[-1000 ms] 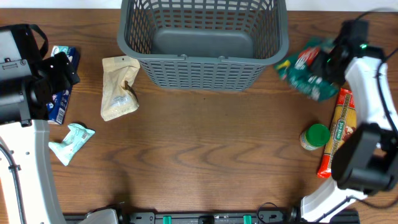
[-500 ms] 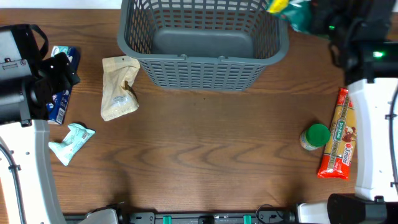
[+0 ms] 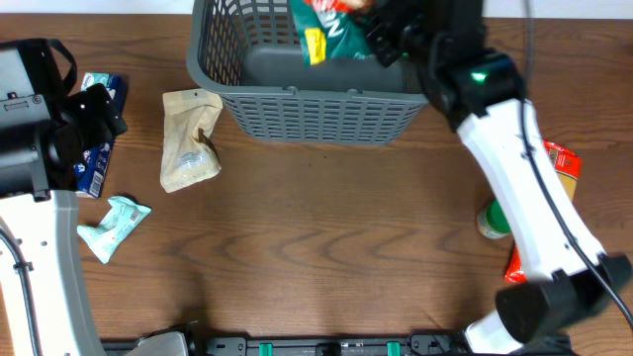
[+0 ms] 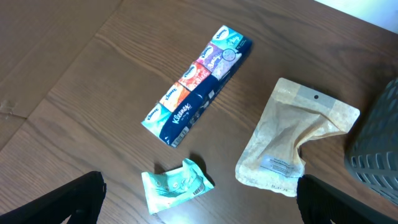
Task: Pack container
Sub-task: 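Lift the green bag and carry it into the basket with right gripper, then open the right gripper and withdraw it from the basket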
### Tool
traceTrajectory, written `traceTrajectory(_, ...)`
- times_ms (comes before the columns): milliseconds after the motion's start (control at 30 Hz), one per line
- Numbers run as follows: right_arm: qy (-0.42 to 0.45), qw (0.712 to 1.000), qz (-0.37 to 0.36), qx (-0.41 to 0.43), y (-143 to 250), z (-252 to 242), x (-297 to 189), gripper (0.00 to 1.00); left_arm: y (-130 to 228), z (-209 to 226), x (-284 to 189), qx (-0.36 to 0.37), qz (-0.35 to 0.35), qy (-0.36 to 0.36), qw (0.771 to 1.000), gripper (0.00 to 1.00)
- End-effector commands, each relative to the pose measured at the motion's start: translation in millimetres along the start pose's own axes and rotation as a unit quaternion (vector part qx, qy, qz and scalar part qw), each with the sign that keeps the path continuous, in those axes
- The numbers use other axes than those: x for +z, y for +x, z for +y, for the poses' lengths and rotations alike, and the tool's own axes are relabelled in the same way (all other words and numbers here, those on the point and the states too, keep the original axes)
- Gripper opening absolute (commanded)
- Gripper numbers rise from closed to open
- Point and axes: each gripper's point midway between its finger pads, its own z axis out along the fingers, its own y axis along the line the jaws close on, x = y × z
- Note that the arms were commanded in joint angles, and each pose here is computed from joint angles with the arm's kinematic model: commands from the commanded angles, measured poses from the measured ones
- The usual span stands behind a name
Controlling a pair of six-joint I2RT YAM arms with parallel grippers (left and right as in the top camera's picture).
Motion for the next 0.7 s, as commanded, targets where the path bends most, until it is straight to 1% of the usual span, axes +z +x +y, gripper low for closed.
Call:
traceTrajectory(0,-0.012,1.000,0.019,-0.016,11.2,8.1,24.7,0.01,1.2,0.6,2.1,0.008,0.005,-0.001,1.000,0.99)
traceTrajectory(133,-0.042,0.995,0.086,-0.008,60.8,25.0,61.6,0.01,1.2,0.6,2.1,0.008,0.005,-0.001,1.000,0.99)
traceTrajectory(300,-0.051,0.987,0.156,-0.004,110.0,34.7,86.7,0.01,1.2,0.6,2.1,0.008,0.005,-0.001,1.000,0.99)
traceTrajectory(333,-0.052,0.985,0.166,-0.003,116.7,36.1,88.6,0.05,1.2,0.6,2.1,0.008,0.005,-0.001,1.000,0.99)
traceTrajectory(367,-0.054,0.983,0.176,-0.003,122.2,37.4,88.9,0.20,1.2,0.6,2.1,0.008,0.005,-0.001,1.000,0.99)
traceTrajectory(433,-0.054,0.982,0.184,-0.003,125.8,37.8,87.5,0.35,1.2,0.6,2.1,0.008,0.005,-0.001,1.000,0.99)
traceTrajectory(467,-0.054,0.981,0.184,-0.003,125.7,37.9,87.2,0.45,1.2,0.6,2.1,0.008,0.005,-0.001,1.000,0.99)
traceTrajectory(500,-0.053,0.982,0.181,-0.003,123.1,37.0,85.4,0.57,1.2,0.6,2.1,0.008,0.005,-0.001,1.000,0.99)
traceTrajectory(533,-0.052,0.982,0.179,-0.003,121.6,36.3,84.6,0.66,1.2,0.6,2.1,0.008,0.005,-0.001,1.000,0.99)
traceTrajectory(633,-0.048,0.984,0.171,-0.004,114.0,33.8,79.9,0.80,1.2,0.6,2.1,0.008,0.005,-0.001,1.000,0.99)
traceTrajectory(667,-0.045,0.985,0.164,-0.005,109.1,32.0,78.1,0.81,1.2,0.6,2.1,0.008,0.005,-0.001,1.000,0.99)
